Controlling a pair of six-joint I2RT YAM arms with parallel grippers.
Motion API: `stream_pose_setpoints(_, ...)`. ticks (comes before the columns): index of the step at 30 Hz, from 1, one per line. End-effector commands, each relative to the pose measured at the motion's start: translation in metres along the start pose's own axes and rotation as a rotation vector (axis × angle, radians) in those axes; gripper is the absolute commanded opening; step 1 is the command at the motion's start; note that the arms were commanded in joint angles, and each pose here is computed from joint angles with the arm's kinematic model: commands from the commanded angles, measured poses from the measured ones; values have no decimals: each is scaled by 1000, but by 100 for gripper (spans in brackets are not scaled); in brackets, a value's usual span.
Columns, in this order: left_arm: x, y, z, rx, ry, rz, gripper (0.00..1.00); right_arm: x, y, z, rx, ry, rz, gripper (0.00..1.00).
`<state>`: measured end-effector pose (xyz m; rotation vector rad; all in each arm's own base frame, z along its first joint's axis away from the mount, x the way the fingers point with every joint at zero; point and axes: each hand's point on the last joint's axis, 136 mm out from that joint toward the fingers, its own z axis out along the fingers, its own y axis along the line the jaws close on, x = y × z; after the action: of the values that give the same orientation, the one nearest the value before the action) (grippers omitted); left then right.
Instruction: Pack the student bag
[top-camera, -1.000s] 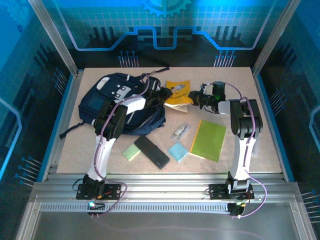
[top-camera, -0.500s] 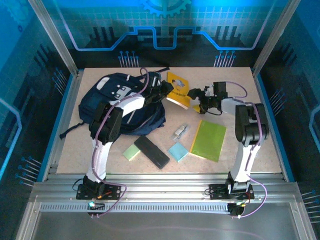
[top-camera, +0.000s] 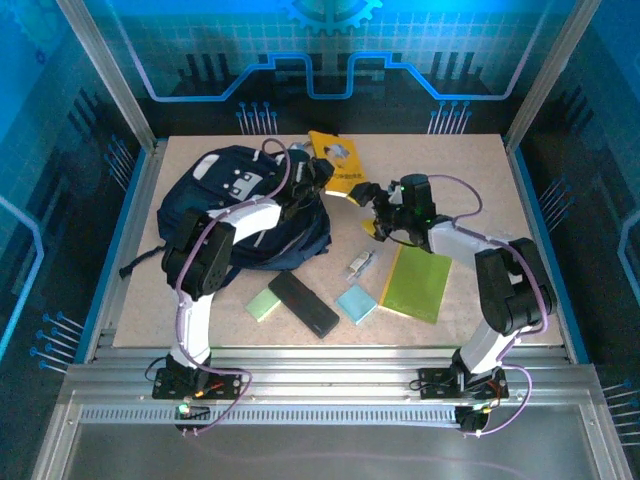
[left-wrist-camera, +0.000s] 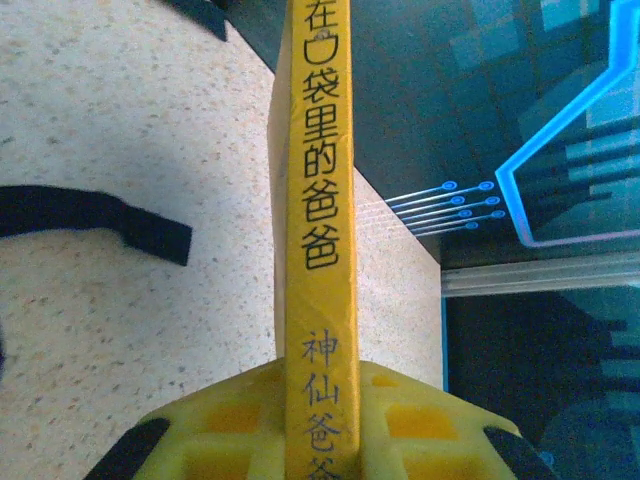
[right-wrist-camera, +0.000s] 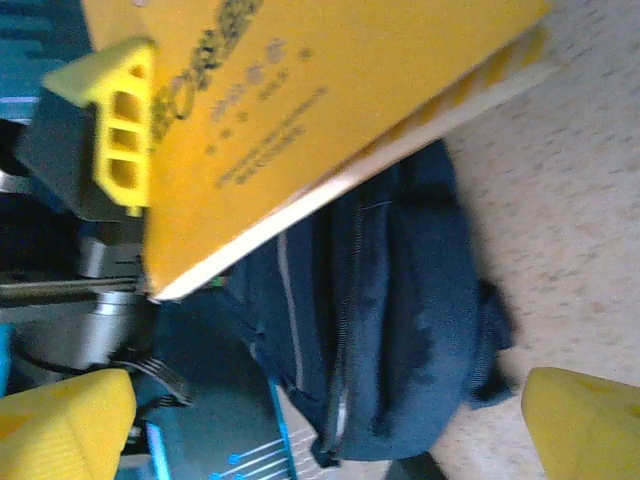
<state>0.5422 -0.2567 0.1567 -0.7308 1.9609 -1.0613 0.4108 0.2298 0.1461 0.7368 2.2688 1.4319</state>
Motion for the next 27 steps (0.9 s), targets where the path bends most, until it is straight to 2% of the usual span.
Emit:
stream_pose_setpoints(1,-32,-54,-35,174,-157,-80,0,-18,37,5,-166,-135,103,99)
stream_pose_setpoints(5,-33,-51,-54,179,-191,-102,0,-13,40,24,-211,-158,153,98)
stream_pose_setpoints(10,-37,-44,-66,186,-244,-125,0,5,39,51,-268,-109,238,97)
stream_pose_setpoints(15,-32,-46,-66,202,-236,-150,0,7,40,66,-297,-107,262,97)
stream_pose_setpoints(18,-24,-42,-65,211,-218,-184,0,-2,42,68,-314,-144,246,91)
stream_pose_setpoints(20,-19,-38,-65,203,-207,-193,0,-10,43,66,-320,-175,233,80)
stream_pose_setpoints(22,-13,-35,-66,199,-189,-199,0,-19,46,64,-321,-206,205,59)
stream_pose_setpoints(27,4,-30,-69,192,-130,-209,0,-32,46,64,-307,-209,178,24)
